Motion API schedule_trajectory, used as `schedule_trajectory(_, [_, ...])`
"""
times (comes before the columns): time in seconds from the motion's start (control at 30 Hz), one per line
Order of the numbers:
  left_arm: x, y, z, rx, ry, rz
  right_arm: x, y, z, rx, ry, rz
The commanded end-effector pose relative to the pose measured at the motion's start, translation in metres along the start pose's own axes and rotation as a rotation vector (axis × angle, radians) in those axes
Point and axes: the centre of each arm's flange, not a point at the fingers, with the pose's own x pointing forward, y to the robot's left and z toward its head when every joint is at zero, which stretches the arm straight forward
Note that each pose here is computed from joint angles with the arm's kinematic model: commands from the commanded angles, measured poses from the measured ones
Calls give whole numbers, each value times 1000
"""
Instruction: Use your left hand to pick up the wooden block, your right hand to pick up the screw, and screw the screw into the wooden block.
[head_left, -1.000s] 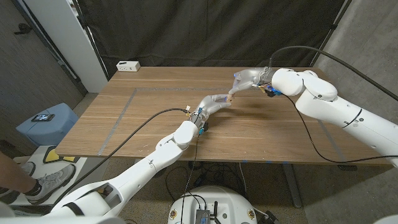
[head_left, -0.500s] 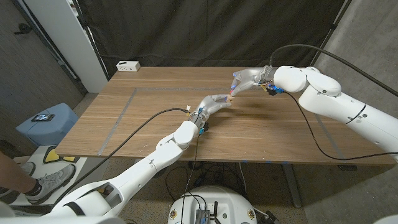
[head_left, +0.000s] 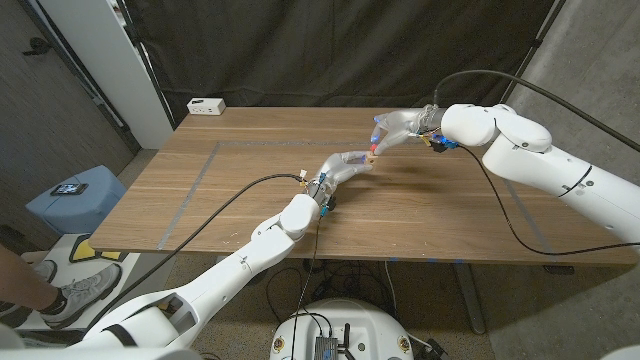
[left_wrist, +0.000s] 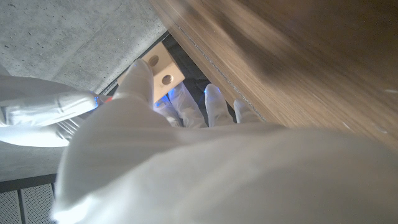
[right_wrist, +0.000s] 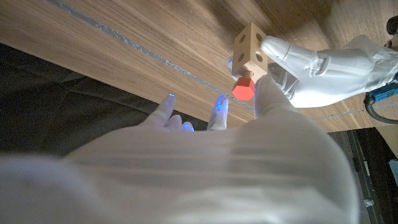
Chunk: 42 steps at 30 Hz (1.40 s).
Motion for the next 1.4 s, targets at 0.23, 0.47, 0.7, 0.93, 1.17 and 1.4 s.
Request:
schedule_trajectory(0.23, [-3, -1, 2, 4, -5, 3, 0, 1, 1, -25, 7, -14])
schedule_trajectory(0.47, [-4, -1, 2, 5, -5, 5, 0, 2, 1, -23, 7, -19])
schedule_trajectory(0.7, [-4, -1, 2, 6, -4, 4, 1, 2, 2, -23, 2, -26])
schedule_trajectory(0.93, [-3, -2, 2, 5, -2, 3, 1, 2, 1, -19, 1, -26])
schedule_trajectory(1.17, [-3, -2, 1, 5, -1, 3, 1, 3, 1, -17, 2, -30])
schedule_trajectory(1.4, [-2, -2, 1, 7, 0, 1, 1, 4, 1, -15, 4, -33])
